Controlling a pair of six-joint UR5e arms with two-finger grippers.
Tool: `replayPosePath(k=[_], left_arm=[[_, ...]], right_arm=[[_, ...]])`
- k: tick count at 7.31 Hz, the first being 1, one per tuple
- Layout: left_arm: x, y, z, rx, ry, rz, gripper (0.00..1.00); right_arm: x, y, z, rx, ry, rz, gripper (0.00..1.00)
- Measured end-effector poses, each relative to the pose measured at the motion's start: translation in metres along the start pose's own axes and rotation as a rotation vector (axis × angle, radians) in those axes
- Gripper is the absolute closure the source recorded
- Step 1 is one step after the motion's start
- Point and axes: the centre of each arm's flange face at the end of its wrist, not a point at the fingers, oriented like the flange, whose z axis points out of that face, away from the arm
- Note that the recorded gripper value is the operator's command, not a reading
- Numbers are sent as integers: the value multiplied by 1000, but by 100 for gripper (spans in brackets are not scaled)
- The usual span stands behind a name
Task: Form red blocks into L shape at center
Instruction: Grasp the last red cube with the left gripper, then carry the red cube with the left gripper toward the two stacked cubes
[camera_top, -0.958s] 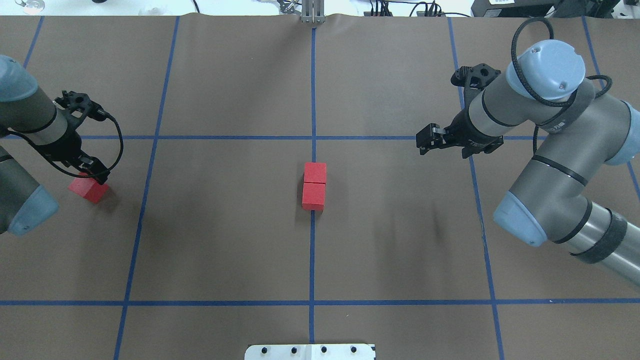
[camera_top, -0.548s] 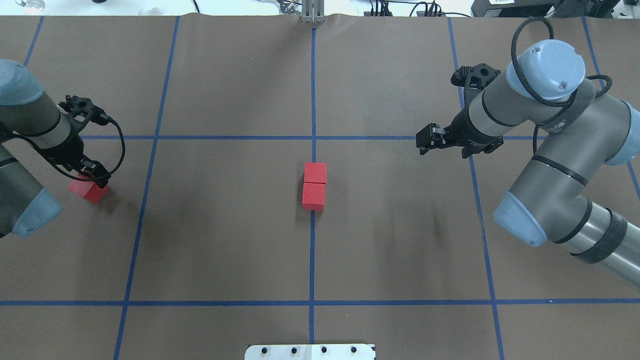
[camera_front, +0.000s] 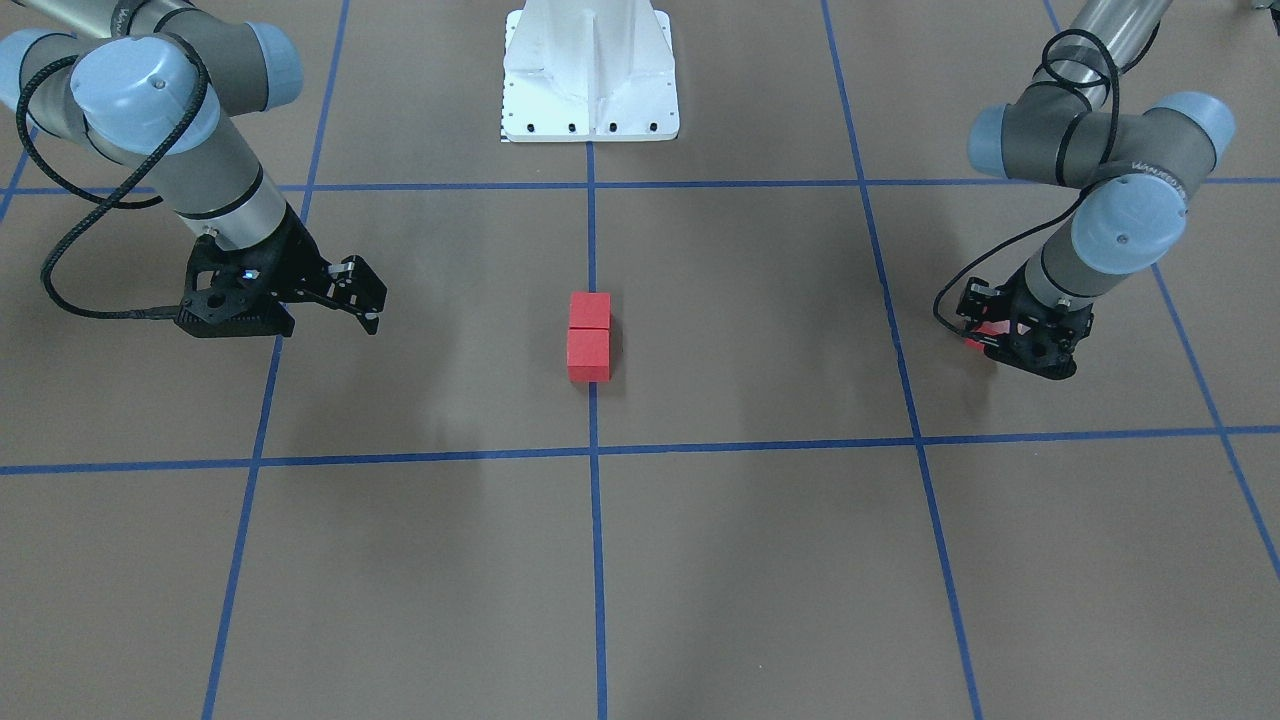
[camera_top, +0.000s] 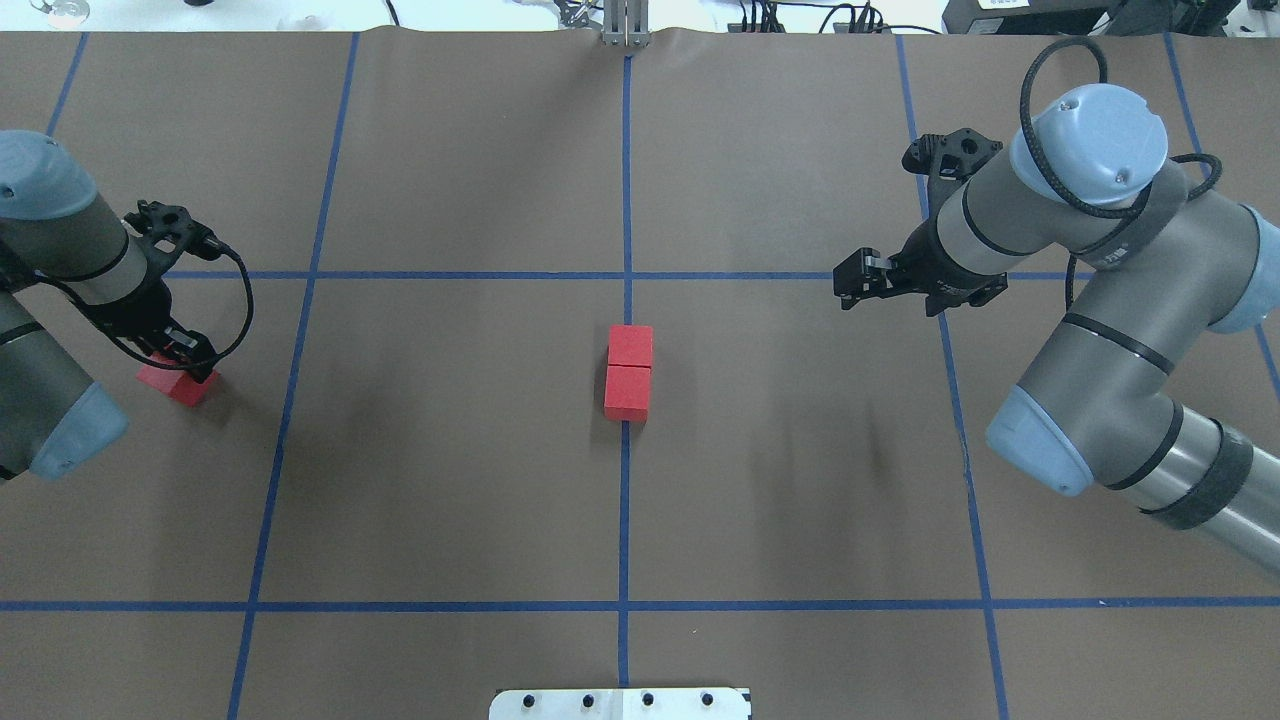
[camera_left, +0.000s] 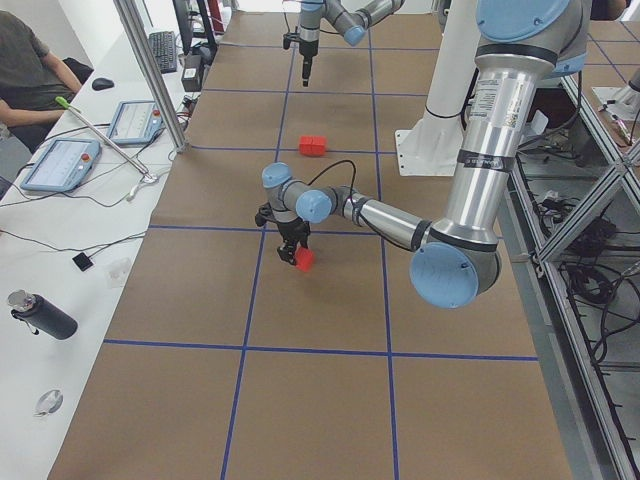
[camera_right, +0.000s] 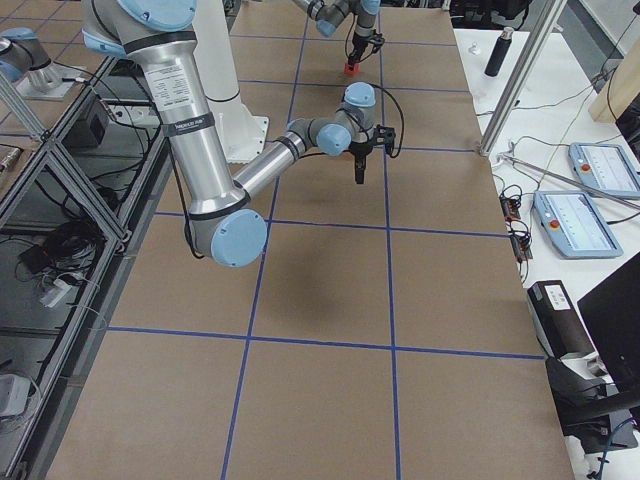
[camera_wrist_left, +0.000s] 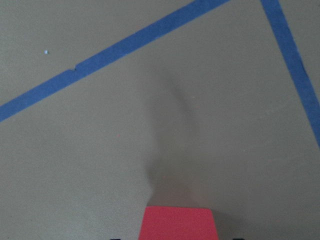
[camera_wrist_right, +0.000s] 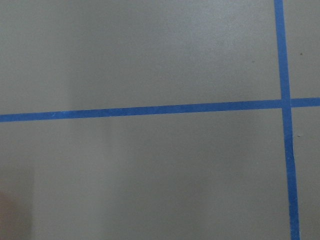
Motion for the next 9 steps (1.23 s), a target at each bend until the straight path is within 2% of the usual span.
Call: replayPosePath(k=[3, 5, 7, 9], left_arm=[[11, -7, -12, 14, 12, 2, 100], [19, -11, -32, 34, 24, -65, 100], [34, -24, -60, 76, 45, -262, 100], [72, -52, -86, 93, 82, -555, 100]], right_arm=[[-1, 0, 1, 7, 4, -3, 0], [-1, 0, 0, 8, 3, -3, 0], [-3, 0, -1, 10, 0, -4, 0], [-3, 0, -2, 11, -1, -3, 0]])
